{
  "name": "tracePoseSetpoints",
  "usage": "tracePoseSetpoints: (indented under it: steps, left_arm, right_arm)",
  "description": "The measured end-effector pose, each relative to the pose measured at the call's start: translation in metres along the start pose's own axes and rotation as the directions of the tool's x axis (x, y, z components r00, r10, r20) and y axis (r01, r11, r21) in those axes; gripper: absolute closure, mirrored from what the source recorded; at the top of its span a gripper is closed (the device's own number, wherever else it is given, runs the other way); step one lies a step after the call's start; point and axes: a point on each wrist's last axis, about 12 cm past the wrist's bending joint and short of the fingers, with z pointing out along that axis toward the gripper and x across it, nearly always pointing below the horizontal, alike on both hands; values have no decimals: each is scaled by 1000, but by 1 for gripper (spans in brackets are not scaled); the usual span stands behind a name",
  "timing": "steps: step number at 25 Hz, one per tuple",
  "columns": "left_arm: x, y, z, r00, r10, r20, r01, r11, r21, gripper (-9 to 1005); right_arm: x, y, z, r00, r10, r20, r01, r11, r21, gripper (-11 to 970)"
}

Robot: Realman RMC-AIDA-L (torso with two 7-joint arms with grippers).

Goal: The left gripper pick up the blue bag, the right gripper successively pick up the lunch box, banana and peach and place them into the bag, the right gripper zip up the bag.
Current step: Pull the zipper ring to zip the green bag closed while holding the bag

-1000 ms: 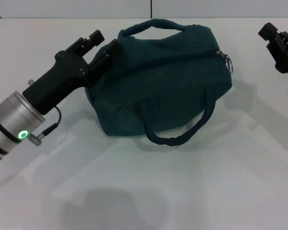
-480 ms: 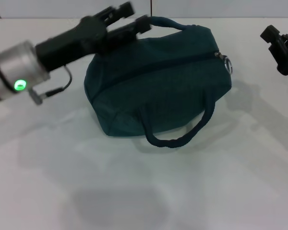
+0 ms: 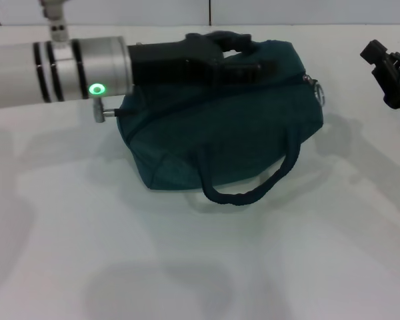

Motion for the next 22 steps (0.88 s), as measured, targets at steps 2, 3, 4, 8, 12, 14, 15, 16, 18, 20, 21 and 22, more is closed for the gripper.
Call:
tracePoseSetpoints:
  steps: [2,3,4,8,12,14,15,16,18,20,21,22]
  left_arm:
    - [0,1,3,1000,2,-17,-2,1000,-6,121]
    - [0,1,4,1000,2,-21,-2,1000,-9,122]
    - [0,2,4,1000,2,-21,-3,1000,-13,122]
    - [1,3,2,1000,2,-7,-2,1000,-29,198]
    - [4,5,-1,1000,10,-10,-11,999,-53,305]
    - [6,6,0,1000,14,-13,-15,998,-65,363]
    - [7,6,1,1000,12,-16,-13,998,-67,392]
    - [8,6,2,1000,10,-19,-12,998,-67,421]
    - [9,6,4,1000,12,-29,-14,998,-69,478]
    - [10,7,5,999,22,-32,-24,997,-70,569]
    - [10,7,5,999,26,-33,-28,997,-70,614]
    - [10,7,5,999,29,-31,-31,997,-70,660]
  right_arm:
    - [0,0,0,1000,1,-1,-1,1000,1,936]
    - [0,0,-1,1000,2,-1,-2,1000,2,936]
    - [1,0,-1,1000,3,-3,-3,1000,4,935]
    - [3,0,-3,1000,8,-10,-8,1000,9,934]
    - [5,2,-4,1000,2,-30,-2,1000,-7,933]
    - [6,3,-5,999,-4,-49,2,1000,-23,933]
    - [7,3,-5,998,-7,-59,5,1000,-31,932]
    - [8,3,-5,997,-12,-70,9,999,-39,932]
    - [9,4,-5,995,-31,-94,26,998,-57,913]
    - [10,5,-6,993,-52,-104,46,997,-67,893]
    - [11,5,-7,992,-63,-105,56,996,-69,884]
    - [11,6,-8,991,-85,-107,77,994,-71,874]
